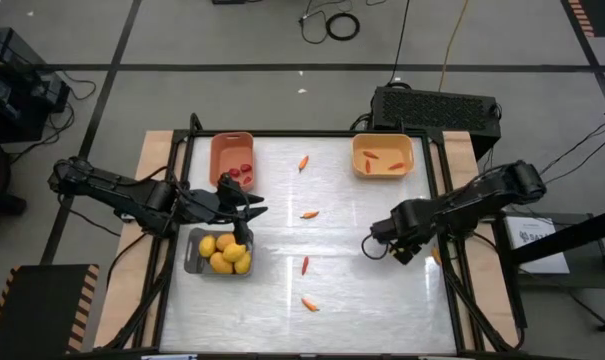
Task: Sort produce into baskets
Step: Put the yellow chili pepper into the yellow bin
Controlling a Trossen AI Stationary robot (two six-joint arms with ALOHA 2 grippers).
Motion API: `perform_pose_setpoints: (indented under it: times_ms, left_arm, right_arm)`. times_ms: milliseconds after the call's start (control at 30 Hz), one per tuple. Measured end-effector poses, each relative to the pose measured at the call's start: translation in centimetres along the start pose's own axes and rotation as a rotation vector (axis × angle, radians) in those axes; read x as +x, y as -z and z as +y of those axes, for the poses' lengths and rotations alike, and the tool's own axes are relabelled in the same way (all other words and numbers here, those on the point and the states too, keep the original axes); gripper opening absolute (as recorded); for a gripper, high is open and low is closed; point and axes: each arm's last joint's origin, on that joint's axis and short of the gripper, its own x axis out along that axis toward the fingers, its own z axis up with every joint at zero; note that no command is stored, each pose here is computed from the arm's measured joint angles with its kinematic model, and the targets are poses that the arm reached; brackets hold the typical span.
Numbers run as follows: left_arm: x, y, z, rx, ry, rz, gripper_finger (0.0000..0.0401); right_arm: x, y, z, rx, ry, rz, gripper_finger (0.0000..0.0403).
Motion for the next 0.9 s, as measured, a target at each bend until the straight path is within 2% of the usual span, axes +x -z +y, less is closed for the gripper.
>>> perform_pose_setpoints:
  times_ms: [133,300,433,700,900]
  left_arm:
    - [0.0,-0.1,0.0,-0.007,0.005,-0.009,0.0134]
    - [0.0,-0.1,0.0,-0.010,0.004,-0.010,0.0134]
    - [0.0,-0.2,-0.1,-0.014,0.006,-0.016,0.0134]
    - [0.0,-0.2,-0.1,-0.032,0.008,-0.023,0.0134]
    - [0.0,-0.2,-0.1,-0.042,0.007,-0.021,0.0134]
  right_arm:
    - [1.7,0.0,-0.6,-0.028,0.061,0.089,0.0174]
    - [2.2,-0.2,-0.4,-0.059,0.077,0.109,0.0214]
    - [2.6,-0.4,0.0,-0.037,0.106,0.119,0.0234]
    - [3.1,0.2,1.1,0.115,0.115,0.075,0.0233]
    - [3.7,2.4,2.0,0.236,0.154,0.007,0.0209]
